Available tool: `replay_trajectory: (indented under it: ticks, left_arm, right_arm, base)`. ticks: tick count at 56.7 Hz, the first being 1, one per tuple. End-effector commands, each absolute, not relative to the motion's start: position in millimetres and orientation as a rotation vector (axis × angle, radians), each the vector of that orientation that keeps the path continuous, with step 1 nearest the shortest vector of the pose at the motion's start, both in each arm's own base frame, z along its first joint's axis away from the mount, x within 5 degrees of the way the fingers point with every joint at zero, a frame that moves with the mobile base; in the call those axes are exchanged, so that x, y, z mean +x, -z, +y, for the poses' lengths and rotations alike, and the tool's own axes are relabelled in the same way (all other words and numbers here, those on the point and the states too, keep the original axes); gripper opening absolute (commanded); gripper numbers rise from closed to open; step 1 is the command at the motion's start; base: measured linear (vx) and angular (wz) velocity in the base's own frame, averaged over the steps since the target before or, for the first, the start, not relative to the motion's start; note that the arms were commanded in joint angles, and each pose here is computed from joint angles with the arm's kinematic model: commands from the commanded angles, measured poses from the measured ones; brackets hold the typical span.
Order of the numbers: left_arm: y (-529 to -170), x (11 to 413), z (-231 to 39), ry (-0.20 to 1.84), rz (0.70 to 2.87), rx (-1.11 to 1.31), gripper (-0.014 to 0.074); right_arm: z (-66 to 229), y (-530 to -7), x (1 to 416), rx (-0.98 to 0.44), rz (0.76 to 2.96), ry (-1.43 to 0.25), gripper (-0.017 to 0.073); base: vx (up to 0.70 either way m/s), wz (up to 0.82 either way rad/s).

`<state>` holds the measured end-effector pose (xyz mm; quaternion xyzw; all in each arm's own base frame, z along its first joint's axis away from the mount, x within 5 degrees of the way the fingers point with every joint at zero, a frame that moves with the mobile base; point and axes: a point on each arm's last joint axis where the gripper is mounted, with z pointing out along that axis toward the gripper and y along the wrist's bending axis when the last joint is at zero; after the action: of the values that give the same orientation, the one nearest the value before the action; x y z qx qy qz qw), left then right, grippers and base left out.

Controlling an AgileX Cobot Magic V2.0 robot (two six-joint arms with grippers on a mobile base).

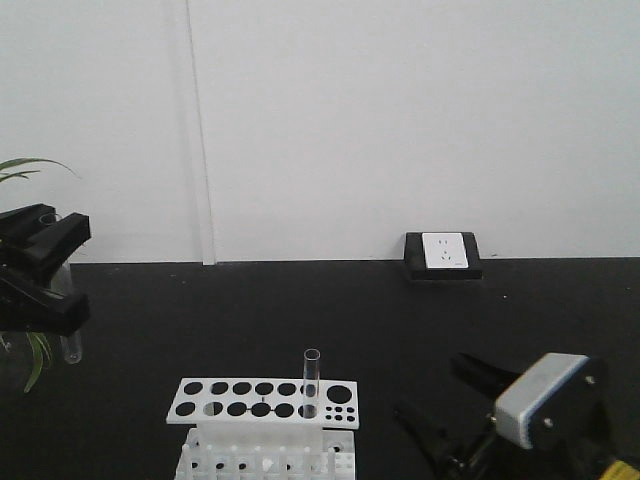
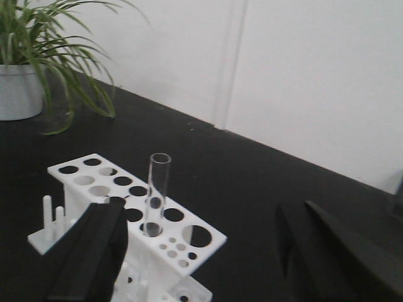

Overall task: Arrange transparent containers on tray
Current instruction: 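Move the right gripper to the remaining clear tube in the rack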

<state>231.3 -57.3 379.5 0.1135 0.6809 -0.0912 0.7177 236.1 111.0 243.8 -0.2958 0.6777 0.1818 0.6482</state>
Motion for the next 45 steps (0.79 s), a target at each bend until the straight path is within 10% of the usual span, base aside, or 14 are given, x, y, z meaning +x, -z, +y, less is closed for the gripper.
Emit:
replay_trajectory:
  ticks: [1,45]
  left_arm:
    - [-402,222,-58,0.236,1.409,0.237,-0.0004]
    - [-397,224,-56,0.221,1.457,0.227,0.0000]
  right_arm:
    - [126,-255,252,-0.704,1.407,-0.531,0.0533]
    - [174,-218,356,-0.741,1.341,-0.791,0.0533]
  base:
    - [0.00,0.00]
    - [0.00,0.00]
